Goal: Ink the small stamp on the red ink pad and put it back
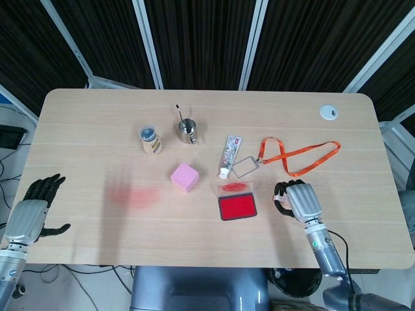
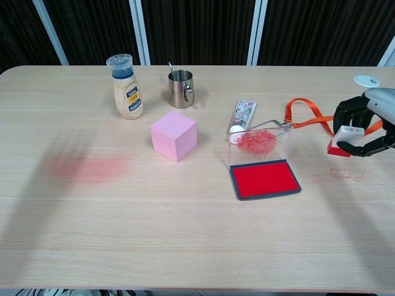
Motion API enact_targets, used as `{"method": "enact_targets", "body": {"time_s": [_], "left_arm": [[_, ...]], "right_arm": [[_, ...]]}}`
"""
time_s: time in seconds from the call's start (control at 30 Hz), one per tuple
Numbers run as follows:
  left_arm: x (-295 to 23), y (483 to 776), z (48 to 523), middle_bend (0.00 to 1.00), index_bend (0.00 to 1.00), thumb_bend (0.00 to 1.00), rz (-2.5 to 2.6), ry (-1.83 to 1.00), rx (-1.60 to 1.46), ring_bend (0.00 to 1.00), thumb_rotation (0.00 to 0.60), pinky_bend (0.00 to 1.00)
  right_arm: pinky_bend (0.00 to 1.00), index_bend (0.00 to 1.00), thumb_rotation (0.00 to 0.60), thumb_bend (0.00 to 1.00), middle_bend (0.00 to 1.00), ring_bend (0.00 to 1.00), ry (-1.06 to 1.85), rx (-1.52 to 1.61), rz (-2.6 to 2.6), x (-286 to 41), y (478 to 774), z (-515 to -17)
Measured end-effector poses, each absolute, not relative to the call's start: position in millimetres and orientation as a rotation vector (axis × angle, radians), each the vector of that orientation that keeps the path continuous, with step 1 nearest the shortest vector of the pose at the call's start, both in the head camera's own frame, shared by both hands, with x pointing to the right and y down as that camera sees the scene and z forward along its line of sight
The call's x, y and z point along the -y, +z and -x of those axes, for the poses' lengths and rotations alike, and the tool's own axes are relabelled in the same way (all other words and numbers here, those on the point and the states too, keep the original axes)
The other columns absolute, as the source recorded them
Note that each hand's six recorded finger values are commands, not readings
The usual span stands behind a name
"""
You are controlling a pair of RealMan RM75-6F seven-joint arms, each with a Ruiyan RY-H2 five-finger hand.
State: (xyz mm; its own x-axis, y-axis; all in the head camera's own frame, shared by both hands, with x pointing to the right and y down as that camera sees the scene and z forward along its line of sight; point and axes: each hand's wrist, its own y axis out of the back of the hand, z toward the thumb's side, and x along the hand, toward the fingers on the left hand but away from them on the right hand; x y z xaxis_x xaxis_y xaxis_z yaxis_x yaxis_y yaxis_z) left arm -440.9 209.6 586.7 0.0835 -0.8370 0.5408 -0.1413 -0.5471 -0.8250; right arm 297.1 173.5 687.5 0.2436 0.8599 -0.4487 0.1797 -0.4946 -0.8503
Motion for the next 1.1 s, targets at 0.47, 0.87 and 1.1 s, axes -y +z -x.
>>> {"method": "enact_targets", "body": {"time_s": [0.47, 0.87, 1.1], "left_arm": [[-211.9, 587.4, 439.5, 0.0, 0.0, 0.02, 1.751, -1.5, -0.977, 0.0, 0.6, 0.0], [-211.6, 589.4, 439.7, 0.0, 0.0, 0.02, 1.755, -1.51, -0.977, 0.0, 0.6, 0.0], [-211.9, 590.1, 439.3, 0.0, 0.0, 0.02, 1.758, -1.512, -0.974, 0.0, 0.6, 0.0]], "right_arm": [[0.45, 0.88, 0.6, 0.71, 0.7, 0.48, 1.349, 1.024, 1.878, -190.4, 711.8, -318.2], [0.45, 0.88, 0.6, 0.68, 0.67, 0.46, 1.373, 1.005, 1.905, -193.3, 734.6, -314.1], [0.45, 0.88, 0.6, 0.67, 0.67, 0.45, 1.385, 0.997, 1.909, -193.6, 738.2, -312.8]]}}
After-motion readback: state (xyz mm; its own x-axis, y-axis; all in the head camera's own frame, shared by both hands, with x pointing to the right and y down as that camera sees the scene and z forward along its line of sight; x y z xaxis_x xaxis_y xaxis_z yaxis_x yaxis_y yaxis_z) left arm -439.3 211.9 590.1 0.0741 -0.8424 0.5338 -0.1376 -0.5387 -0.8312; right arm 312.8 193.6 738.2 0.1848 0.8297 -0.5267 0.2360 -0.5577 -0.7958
